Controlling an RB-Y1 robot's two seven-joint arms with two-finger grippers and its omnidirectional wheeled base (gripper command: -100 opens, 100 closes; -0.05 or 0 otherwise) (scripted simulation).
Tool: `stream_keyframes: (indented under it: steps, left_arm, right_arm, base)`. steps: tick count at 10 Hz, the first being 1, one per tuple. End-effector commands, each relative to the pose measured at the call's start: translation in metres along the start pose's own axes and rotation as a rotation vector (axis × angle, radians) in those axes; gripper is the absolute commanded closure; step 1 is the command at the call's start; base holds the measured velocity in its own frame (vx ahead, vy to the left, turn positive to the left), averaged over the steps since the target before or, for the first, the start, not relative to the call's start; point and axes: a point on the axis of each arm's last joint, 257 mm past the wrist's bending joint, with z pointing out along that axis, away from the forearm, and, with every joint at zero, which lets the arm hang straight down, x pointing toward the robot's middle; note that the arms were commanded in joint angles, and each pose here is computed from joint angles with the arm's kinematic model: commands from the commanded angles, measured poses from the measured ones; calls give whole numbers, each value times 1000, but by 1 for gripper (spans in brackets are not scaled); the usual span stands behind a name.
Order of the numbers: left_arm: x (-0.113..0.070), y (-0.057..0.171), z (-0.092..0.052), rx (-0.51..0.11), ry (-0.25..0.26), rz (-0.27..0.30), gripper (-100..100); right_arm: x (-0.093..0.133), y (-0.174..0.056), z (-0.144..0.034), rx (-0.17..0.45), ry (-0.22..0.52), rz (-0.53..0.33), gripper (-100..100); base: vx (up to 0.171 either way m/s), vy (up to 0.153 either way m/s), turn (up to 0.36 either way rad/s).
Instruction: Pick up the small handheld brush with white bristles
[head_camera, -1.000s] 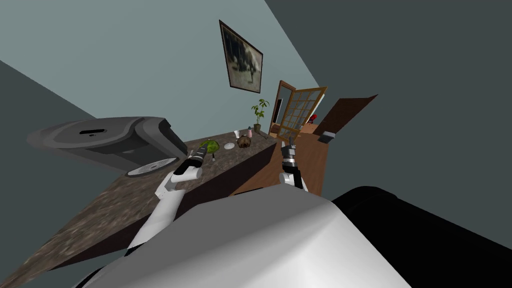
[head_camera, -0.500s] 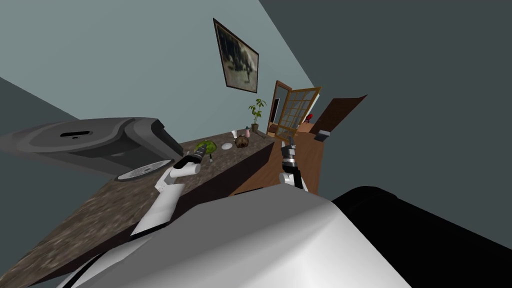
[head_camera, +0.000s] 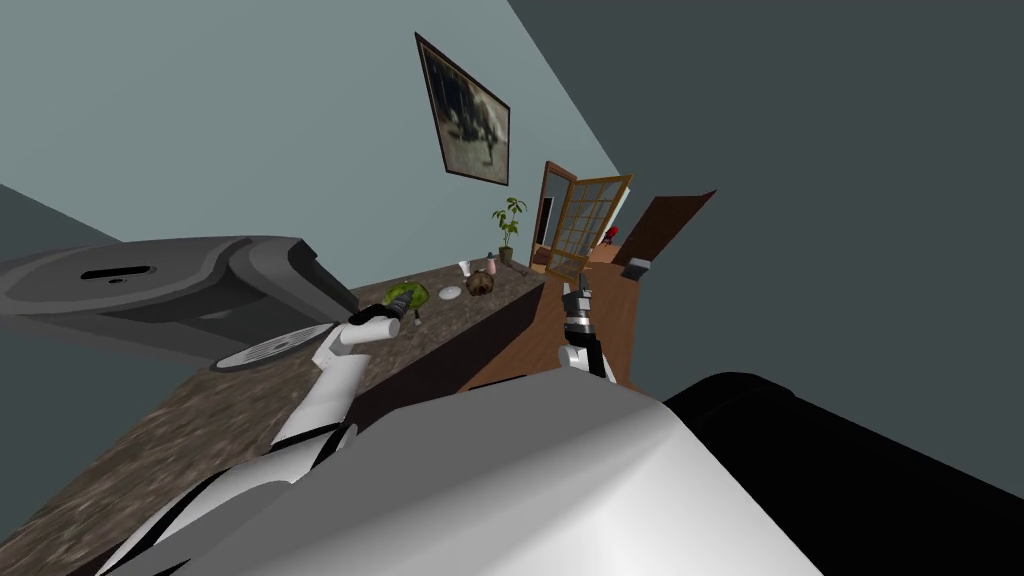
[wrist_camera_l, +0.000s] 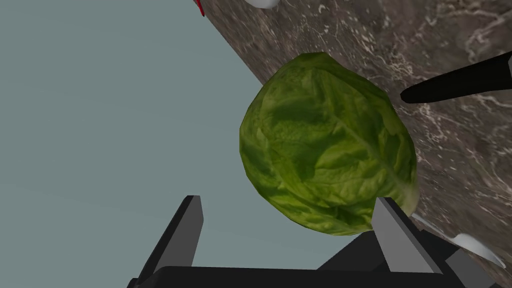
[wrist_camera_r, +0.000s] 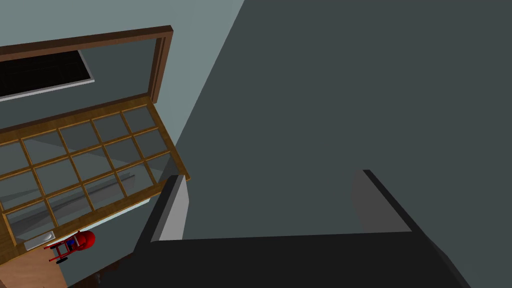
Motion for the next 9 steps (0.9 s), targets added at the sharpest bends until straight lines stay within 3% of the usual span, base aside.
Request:
stream_keyframes:
  steps: [1,2,7,8,9]
  left_arm:
    - [-6,2,8,-43,14,-9,-100]
    - [-2,15,12,-83,29,-15,-100]
    - [-5,29,24,-199,75,-50,-100]
    - [-1,40,24,-236,90,-55,-100]
    - [-5,33,28,-251,99,-72,-100]
  right_arm:
    - [0,0,0,0,0,0,0]
    - [0,0,0,0,0,0,0]
    - [0,0,0,0,0,0,0]
    - [0,0,0,0,0,0,0]
    - [0,0,0,0,0,0,0]
  base:
    - [-35,13,-123]
    - [-30,21,-60]
    - [-16,18,-54]
    - [-25,34,-69]
    - [-33,43,-114]
